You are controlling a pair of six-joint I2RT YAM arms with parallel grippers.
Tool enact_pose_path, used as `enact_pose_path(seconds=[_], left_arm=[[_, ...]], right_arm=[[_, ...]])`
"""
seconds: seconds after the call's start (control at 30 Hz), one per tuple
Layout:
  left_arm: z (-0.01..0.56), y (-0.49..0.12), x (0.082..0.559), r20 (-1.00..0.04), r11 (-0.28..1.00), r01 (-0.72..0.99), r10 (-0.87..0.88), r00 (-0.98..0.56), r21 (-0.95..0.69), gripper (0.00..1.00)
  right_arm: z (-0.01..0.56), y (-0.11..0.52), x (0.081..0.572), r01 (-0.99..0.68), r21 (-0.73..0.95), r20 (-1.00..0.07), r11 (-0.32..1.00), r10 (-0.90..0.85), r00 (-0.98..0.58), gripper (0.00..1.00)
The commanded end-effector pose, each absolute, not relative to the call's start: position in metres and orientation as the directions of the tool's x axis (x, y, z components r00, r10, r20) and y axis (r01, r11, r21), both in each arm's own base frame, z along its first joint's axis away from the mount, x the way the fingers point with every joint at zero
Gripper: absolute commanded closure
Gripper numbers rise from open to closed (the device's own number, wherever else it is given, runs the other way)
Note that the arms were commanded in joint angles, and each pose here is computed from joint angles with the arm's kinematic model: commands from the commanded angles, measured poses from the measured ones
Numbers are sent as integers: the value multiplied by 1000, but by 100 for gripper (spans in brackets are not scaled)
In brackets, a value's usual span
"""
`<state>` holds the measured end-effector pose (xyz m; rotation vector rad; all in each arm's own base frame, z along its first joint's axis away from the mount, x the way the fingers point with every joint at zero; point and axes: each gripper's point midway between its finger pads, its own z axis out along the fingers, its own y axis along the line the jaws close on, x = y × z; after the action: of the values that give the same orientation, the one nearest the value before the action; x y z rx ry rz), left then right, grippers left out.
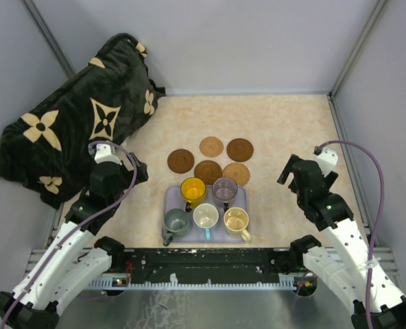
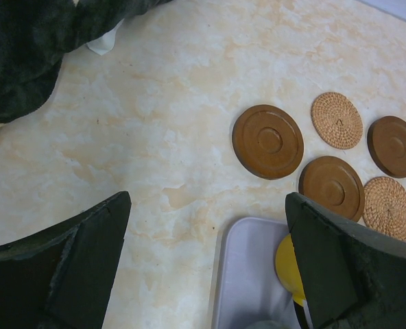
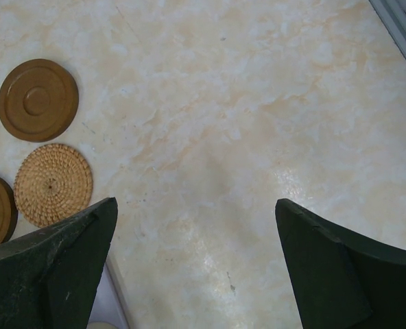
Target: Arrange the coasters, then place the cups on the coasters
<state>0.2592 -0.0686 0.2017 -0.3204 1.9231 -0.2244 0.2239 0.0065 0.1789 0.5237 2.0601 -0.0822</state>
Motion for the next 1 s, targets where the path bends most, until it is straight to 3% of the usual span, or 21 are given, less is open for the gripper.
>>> enact_pose_path(seconds=[0.0,0.7,0.97], left_arm=[[213,-75,264,-877,934,-97,-355,-324,-342,0],[198,-76,261,-868,931,-100,-364,-338,-351,0],[205,-82,270,-879,922,-60,-384,-283,-383,0]], right_arm=[[194,2,225,406,164,-853,899,336,-398,1],[188,-6,222,496,209,-841,843,414,-349,1],[196,22,239,341,241,-843,909,370,-390,1]])
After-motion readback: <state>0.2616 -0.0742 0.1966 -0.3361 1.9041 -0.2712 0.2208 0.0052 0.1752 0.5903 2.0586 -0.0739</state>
